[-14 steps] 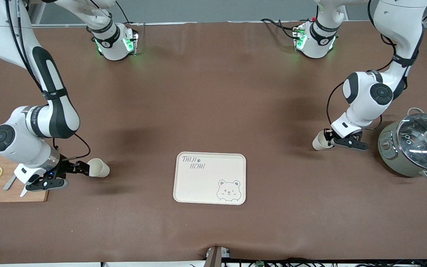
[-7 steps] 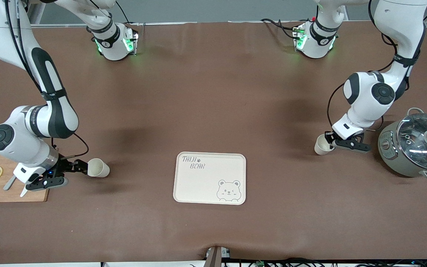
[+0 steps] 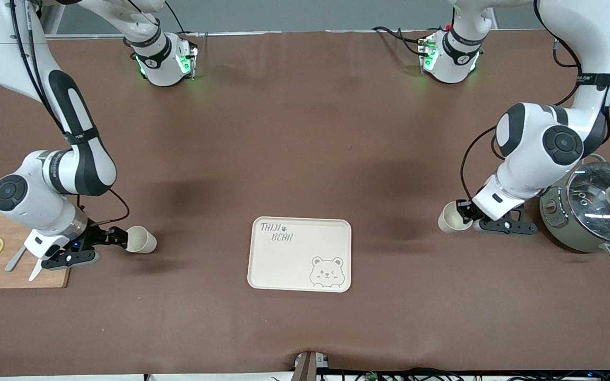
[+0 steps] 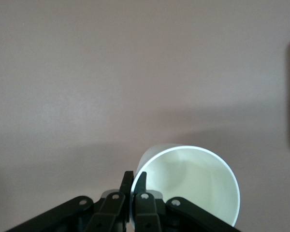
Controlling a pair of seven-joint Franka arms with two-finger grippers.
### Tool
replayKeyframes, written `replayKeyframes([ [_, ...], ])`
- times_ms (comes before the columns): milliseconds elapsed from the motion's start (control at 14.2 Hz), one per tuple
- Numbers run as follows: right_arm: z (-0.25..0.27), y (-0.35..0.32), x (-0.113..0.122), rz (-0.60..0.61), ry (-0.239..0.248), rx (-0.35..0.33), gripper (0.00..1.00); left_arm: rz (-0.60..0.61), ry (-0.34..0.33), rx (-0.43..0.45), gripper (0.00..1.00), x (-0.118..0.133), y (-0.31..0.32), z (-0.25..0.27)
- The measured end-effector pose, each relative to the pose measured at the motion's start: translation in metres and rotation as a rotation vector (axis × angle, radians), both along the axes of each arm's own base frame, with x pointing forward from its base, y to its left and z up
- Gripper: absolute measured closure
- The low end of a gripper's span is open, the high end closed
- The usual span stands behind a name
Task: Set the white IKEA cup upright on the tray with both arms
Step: 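Carry the held cup with the left gripper over the bear tray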
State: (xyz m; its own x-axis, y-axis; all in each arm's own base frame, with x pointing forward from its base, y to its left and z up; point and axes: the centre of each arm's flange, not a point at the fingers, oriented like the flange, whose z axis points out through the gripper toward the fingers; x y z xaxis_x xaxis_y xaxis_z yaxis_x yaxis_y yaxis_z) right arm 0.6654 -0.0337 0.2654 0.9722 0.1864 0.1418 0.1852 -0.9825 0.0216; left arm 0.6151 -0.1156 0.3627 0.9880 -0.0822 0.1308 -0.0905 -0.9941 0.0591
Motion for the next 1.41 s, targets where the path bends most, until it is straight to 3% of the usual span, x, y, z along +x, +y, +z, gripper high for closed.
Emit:
replayKeyframes([
  [705,-0.02,0.006,-0.009,0.01,-0.011,0.001,0.0,0.127,0.065,-0.035,0.95,0.012,-0.102,0.036],
  [1411,-0.04,0.013,-0.024,0.02,-0.038,0.002,0.0,0.259,0.093,-0.019,0.95,0.013,-0.25,-0.031],
])
